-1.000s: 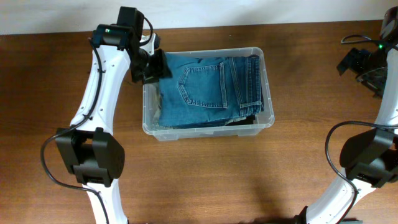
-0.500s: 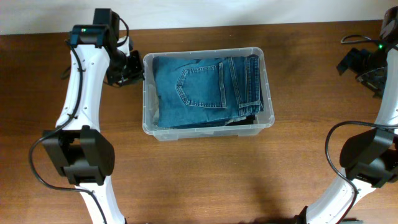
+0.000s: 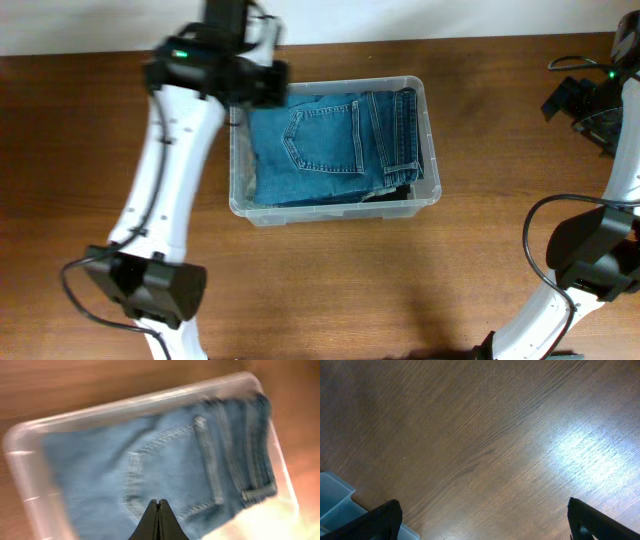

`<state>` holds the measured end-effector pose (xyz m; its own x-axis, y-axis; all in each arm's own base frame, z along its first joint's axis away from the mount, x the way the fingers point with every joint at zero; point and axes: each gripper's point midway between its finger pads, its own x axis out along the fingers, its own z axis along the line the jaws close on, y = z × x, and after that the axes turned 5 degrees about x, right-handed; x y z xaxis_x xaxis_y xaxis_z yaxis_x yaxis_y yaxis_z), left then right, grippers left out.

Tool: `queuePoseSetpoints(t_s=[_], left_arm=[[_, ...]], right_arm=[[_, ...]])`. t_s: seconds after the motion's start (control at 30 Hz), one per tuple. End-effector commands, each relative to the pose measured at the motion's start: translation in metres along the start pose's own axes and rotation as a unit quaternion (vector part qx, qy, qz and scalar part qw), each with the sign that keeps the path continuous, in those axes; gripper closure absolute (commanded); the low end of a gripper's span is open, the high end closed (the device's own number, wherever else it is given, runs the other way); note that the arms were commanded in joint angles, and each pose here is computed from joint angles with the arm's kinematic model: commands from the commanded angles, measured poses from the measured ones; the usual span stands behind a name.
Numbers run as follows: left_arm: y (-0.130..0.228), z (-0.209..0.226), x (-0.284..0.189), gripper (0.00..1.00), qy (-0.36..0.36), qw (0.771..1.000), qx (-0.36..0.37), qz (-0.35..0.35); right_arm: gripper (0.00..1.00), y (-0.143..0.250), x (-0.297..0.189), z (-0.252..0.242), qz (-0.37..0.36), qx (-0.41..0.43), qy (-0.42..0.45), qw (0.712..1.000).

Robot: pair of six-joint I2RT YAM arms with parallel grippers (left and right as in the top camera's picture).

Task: Pack container
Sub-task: 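Press the dark-blue jeans down along the container's left side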

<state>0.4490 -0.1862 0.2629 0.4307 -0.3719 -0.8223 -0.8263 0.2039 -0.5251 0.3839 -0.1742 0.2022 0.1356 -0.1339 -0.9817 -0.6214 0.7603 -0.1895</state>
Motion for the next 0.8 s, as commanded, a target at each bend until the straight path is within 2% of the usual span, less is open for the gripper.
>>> queuePoseSetpoints(t_s=[0.0,0.13,0.27,0.4,0.53,0.67,0.77], left_arm=[[0.013,-0.005,0.038,0.99,-0.056,0.997,0.038,0.038],[0.041,0.004,0.075,0.99,-0.081,0.991,0.017,0.105],[0.079,0.046,0.107,0.99,-0.138,0.972,-0.010,0.189],[0.102,0.065,0.127,0.99,-0.147,0.960,-0.026,0.238],[0.106,0.092,0.119,0.99,-0.193,0.949,-0.072,0.240],[0.101,0.095,0.116,0.99,-0.193,0.951,-0.061,0.235],[0.081,0.088,0.101,0.99,-0.189,0.959,-0.051,0.206]], right_arm=[[0.02,-0.001,0.002,-0.003,0.000,0.007,0.007,1.000],[0.02,-0.001,0.002,-0.003,0.000,0.007,0.007,1.000],[0.02,-0.001,0.002,-0.003,0.000,0.007,0.007,1.000],[0.02,-0.001,0.002,-0.003,0.000,0.007,0.007,1.000],[0.02,-0.001,0.002,-0.003,0.000,0.007,0.007,1.000],[0.01,-0.001,0.002,-0.003,0.000,0.007,0.007,1.000],[0.02,-0.001,0.002,-0.003,0.000,0.007,0.007,1.000]])
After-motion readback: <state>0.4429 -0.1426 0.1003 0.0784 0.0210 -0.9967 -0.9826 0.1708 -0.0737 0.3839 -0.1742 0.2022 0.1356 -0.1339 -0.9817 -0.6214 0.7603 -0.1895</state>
